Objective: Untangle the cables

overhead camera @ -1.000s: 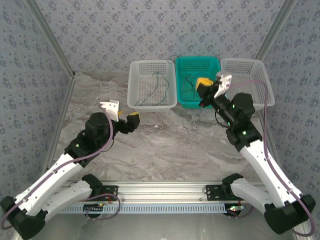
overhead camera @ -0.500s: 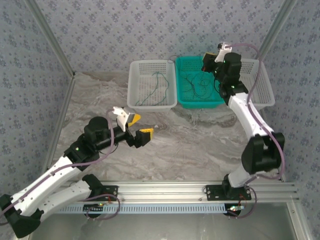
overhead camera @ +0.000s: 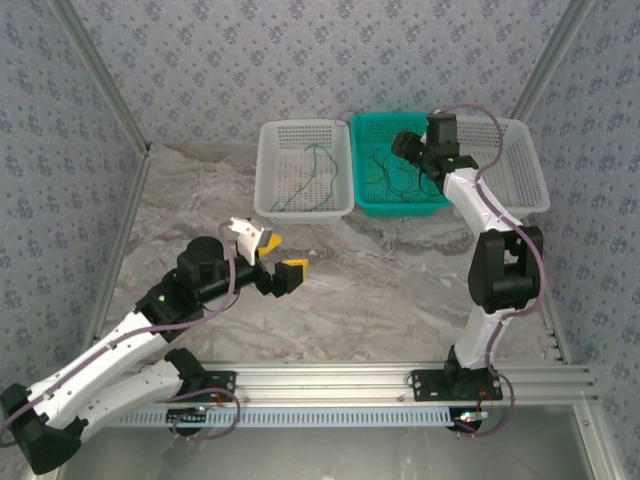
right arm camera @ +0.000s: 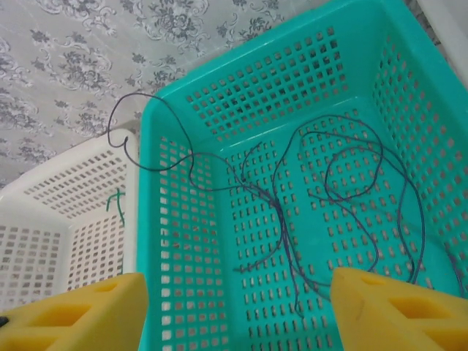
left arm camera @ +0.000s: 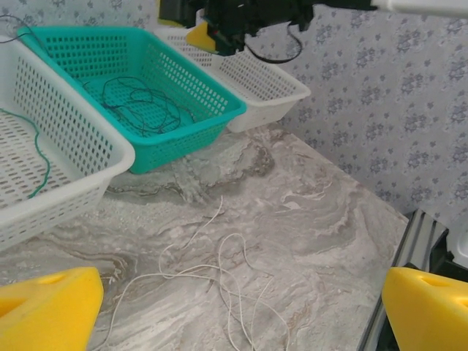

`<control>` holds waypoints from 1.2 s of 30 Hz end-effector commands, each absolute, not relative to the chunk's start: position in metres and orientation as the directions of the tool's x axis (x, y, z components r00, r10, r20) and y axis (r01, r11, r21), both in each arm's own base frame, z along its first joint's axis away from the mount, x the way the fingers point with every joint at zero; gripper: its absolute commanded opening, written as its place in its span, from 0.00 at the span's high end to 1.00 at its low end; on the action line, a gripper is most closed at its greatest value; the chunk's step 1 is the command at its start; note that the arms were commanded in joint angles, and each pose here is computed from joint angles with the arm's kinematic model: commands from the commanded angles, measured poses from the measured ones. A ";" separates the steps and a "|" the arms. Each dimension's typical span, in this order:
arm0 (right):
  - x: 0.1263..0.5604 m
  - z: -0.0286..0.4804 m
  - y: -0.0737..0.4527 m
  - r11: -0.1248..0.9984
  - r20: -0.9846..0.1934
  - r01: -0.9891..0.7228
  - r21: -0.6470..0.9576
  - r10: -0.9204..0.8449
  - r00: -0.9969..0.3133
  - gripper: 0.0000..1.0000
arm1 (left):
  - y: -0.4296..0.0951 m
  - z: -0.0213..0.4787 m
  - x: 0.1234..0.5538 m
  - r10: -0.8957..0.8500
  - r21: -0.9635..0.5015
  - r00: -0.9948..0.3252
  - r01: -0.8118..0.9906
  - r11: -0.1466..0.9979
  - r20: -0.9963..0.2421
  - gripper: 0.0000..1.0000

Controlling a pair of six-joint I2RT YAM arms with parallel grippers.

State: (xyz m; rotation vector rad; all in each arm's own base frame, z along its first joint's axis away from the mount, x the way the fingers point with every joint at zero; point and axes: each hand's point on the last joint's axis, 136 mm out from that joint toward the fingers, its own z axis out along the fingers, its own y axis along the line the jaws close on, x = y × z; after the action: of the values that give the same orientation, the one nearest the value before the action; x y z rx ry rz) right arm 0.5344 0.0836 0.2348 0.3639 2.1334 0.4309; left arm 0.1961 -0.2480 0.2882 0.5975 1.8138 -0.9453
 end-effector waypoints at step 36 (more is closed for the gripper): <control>0.348 0.045 0.143 0.857 -0.364 0.266 0.441 0.442 -0.820 0.43 | -0.310 0.218 0.221 0.159 -0.306 -0.524 0.690 0.656 -0.837 0.03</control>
State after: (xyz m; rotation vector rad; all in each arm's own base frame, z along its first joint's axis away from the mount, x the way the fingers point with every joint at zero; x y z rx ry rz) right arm 0.3306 0.1405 0.0400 0.5243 2.6131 0.4851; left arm 0.2192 -0.3112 0.2165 0.6630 2.0445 -0.8423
